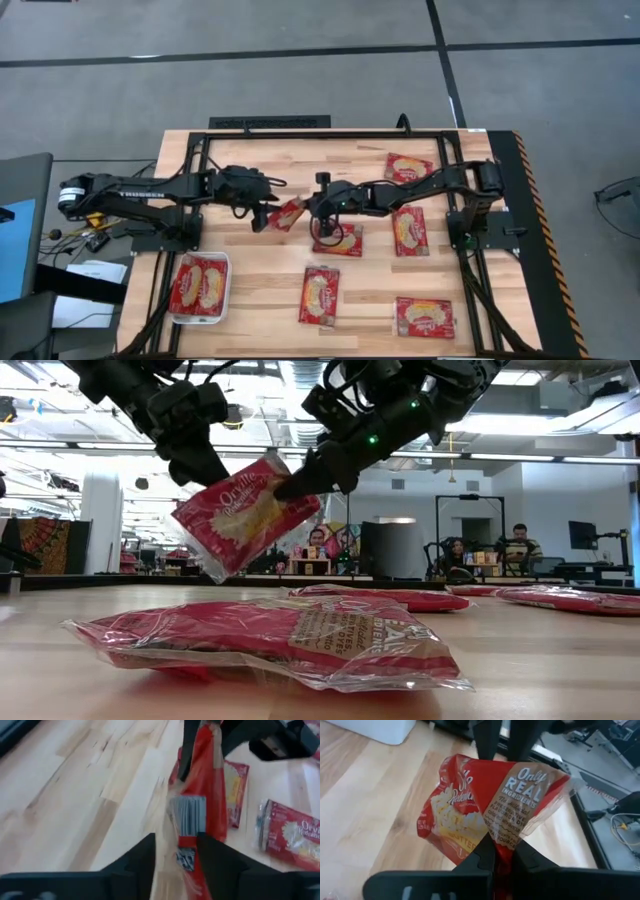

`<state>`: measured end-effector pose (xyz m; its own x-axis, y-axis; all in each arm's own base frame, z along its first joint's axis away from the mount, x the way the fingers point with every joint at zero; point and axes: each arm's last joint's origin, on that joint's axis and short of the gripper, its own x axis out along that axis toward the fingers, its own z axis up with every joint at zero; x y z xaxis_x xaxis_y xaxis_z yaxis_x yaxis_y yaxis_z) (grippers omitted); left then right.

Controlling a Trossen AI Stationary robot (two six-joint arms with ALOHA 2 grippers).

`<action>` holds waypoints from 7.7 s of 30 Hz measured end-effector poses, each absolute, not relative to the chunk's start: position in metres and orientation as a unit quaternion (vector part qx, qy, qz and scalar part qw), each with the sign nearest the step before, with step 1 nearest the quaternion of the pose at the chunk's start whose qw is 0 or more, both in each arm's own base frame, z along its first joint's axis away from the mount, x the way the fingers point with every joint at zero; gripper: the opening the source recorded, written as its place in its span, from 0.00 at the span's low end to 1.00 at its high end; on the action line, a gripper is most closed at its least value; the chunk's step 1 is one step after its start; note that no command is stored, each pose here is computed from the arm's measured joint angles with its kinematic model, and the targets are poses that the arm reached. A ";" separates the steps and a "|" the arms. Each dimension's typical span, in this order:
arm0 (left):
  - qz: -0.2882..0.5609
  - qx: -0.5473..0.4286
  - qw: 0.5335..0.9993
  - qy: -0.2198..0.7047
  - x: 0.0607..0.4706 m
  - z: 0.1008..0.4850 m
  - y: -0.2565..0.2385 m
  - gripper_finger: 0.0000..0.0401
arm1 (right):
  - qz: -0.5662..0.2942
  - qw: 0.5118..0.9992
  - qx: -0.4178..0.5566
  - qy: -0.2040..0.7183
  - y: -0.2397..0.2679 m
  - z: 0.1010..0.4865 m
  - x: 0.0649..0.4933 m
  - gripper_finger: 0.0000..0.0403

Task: Sort popcorn bags into baskets
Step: Put the red popcorn bag into the white bin

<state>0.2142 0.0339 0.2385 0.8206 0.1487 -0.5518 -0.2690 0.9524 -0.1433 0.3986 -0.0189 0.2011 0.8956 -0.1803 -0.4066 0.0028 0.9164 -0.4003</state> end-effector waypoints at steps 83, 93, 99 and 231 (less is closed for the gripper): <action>0.364 -0.453 0.533 0.615 0.131 0.284 -0.170 0.02 | -0.188 0.937 0.020 0.295 -0.092 0.203 0.371 0.52; 0.373 -0.447 0.537 0.610 0.132 0.281 -0.174 0.03 | -0.189 0.937 0.024 0.294 -0.092 0.203 0.371 0.49; 0.390 -0.436 0.528 0.615 0.132 0.278 -0.173 0.03 | -0.189 0.936 0.023 0.295 -0.092 0.203 0.371 0.49; 0.325 -0.445 0.608 0.572 0.175 0.175 -0.159 0.13 | -0.159 0.930 0.017 0.331 -0.089 0.197 0.368 0.34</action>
